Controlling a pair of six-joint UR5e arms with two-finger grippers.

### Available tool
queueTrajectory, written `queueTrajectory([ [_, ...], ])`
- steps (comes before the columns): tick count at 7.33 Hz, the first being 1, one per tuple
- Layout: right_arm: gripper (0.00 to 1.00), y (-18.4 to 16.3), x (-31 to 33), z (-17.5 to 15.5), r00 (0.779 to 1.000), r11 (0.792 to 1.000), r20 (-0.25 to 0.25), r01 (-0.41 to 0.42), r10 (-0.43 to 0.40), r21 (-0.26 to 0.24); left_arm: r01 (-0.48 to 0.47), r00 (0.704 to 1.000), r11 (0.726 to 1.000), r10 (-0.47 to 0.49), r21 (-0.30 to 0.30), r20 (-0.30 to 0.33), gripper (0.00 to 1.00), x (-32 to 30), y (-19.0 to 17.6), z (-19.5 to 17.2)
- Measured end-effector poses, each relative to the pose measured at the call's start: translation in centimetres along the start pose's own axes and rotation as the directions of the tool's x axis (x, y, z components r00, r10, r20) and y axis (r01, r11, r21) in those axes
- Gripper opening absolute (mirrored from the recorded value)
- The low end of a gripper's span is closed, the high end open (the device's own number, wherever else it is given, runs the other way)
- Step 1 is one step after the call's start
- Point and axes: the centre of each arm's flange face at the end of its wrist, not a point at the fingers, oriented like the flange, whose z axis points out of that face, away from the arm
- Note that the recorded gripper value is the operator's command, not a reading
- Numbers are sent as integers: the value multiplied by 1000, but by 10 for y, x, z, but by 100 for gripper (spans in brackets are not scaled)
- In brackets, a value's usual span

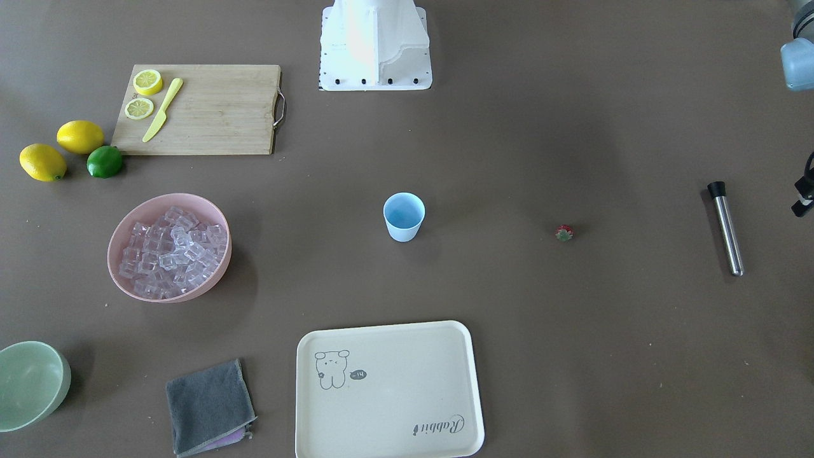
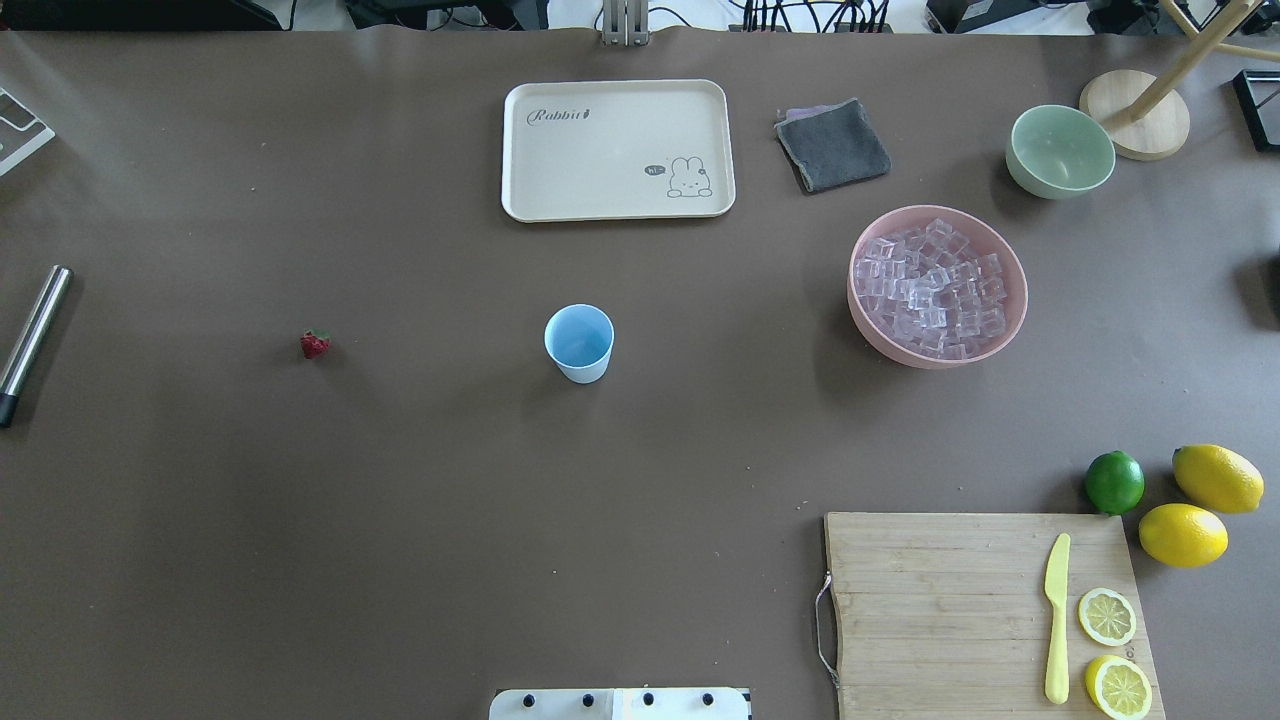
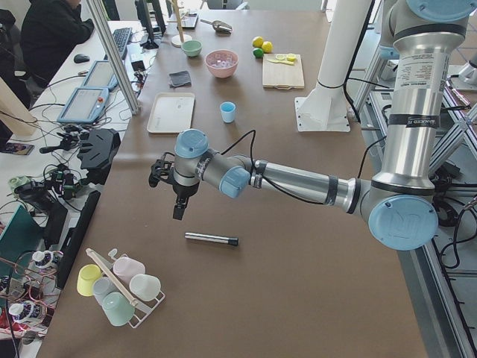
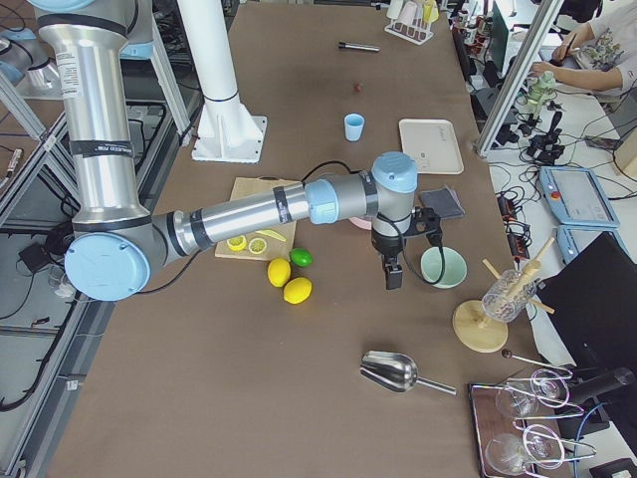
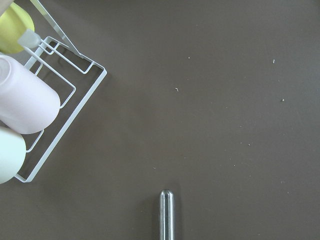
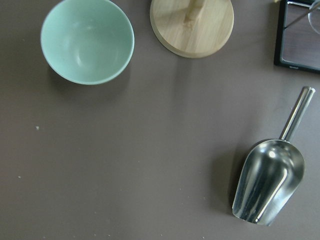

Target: Mash ice and strawberries in cup

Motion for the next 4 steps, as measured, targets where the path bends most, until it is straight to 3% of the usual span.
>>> queueTrajectory([
  [2,98,-21,-47,-18,996,999,76,-38,36,27,-35,999,999,35,6,-18,98,23,-9,6],
  [4,99,-34,-163,-9,985,996,152,-84,80,23,-64,998,998,64,-1,-30,98,39,-14,14],
])
